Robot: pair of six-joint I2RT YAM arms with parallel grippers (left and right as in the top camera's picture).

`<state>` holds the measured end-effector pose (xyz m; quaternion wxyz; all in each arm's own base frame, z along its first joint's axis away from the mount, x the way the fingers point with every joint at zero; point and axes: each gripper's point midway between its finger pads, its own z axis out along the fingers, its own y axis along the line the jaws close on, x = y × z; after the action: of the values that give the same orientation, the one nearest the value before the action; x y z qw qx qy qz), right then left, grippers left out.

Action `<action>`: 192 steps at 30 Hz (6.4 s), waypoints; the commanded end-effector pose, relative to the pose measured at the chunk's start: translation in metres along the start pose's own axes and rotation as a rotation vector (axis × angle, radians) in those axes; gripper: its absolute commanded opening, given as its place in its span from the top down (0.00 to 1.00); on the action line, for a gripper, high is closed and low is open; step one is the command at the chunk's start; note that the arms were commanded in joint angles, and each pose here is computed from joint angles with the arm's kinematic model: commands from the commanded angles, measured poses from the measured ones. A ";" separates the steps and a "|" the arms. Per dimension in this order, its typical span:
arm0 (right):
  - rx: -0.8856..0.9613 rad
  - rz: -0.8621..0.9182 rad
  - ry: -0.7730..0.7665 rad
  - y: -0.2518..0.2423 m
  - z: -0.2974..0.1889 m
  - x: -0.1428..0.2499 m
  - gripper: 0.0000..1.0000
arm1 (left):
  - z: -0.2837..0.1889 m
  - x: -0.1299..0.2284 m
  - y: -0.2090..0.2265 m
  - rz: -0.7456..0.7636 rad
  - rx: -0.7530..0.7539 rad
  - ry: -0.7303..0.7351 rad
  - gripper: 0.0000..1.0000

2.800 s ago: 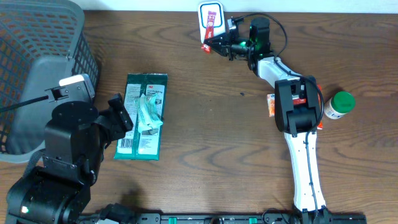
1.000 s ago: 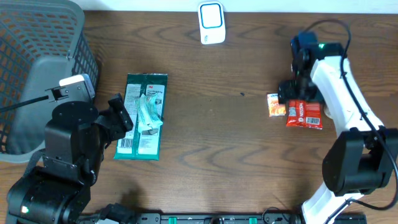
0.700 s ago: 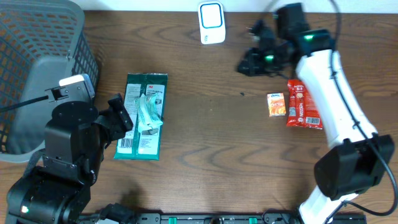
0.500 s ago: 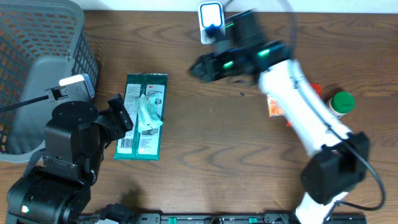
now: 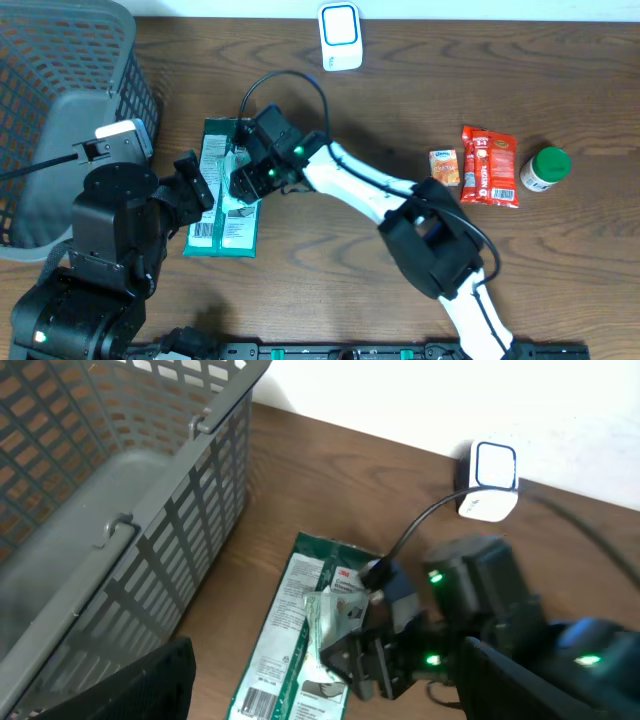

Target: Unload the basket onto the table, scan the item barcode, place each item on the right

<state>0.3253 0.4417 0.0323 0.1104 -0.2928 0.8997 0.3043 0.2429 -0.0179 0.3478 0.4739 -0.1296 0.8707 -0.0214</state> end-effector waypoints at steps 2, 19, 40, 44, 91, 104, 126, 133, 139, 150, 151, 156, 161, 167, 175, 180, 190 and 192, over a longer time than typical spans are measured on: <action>0.002 -0.002 0.022 0.003 0.012 0.009 0.75 | -0.002 -0.002 0.002 0.006 -0.009 -0.010 0.18; 0.356 -0.160 0.025 -0.017 -0.188 0.016 0.99 | -0.002 -0.002 0.002 0.005 -0.009 -0.010 0.18; 0.337 -0.147 0.056 -0.022 -0.001 0.029 0.29 | -0.002 -0.002 0.002 0.006 -0.009 -0.010 0.18; 0.391 -0.146 0.027 -0.025 -0.025 0.019 0.79 | -0.002 -0.002 0.002 0.006 -0.009 -0.010 0.18; 0.513 0.319 0.229 -0.134 -0.141 0.139 0.98 | -0.002 -0.002 0.002 0.005 -0.009 -0.010 0.18; 0.485 0.263 0.141 -0.123 -0.199 0.076 0.81 | -0.002 -0.002 0.002 0.006 -0.009 -0.010 0.18; 0.382 0.239 -0.028 -0.139 -0.137 0.086 0.08 | -0.002 -0.002 0.002 0.006 -0.009 -0.010 0.18; 0.379 0.243 -0.007 -0.105 -0.194 0.076 0.30 | -0.002 -0.002 0.002 0.005 -0.009 -0.010 0.18; 0.379 0.239 0.108 -0.097 -0.176 0.110 0.82 | -0.002 -0.002 0.002 0.005 -0.009 -0.010 0.18; 0.415 0.255 0.136 -0.130 -0.129 0.160 0.78 | -0.002 -0.002 0.002 0.005 -0.009 -0.010 0.18; 0.408 0.255 0.136 -0.129 -0.129 0.159 0.76 | -0.002 -0.002 0.002 0.006 -0.009 -0.010 0.18; 0.286 0.124 0.128 -0.095 -0.155 0.126 0.41 | -0.002 -0.002 0.002 0.006 -0.009 -0.010 0.18; 0.275 -0.124 0.120 -0.071 -0.211 0.089 0.12 | -0.002 -0.002 0.002 0.005 -0.009 -0.010 0.18; 0.275 -0.227 0.182 -0.106 -0.216 0.104 0.09 | -0.002 -0.002 0.002 0.005 -0.009 -0.010 0.18; 0.105 -0.337 0.097 -0.124 -0.183 0.118 0.13 | -0.002 -0.002 0.002 0.006 -0.009 -0.010 0.18; 0.071 -0.359 0.065 -0.130 -0.154 0.131 0.19 | -0.002 -0.002 0.002 0.005 -0.009 -0.010 0.18; 0.002 -0.274 0.121 -0.143 -0.115 0.151 0.44 | -0.002 -0.002 0.002 0.006 -0.009 -0.010 0.18; 0.002 -0.272 0.123 -0.143 -0.115 0.151 0.58 | -0.002 -0.002 0.002 0.005 -0.009 -0.010 0.18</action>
<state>0.2936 0.2093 0.0074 0.1146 -0.4344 0.8545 0.2606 0.2430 -0.0179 0.3479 0.4741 -0.1297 0.8706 -0.0213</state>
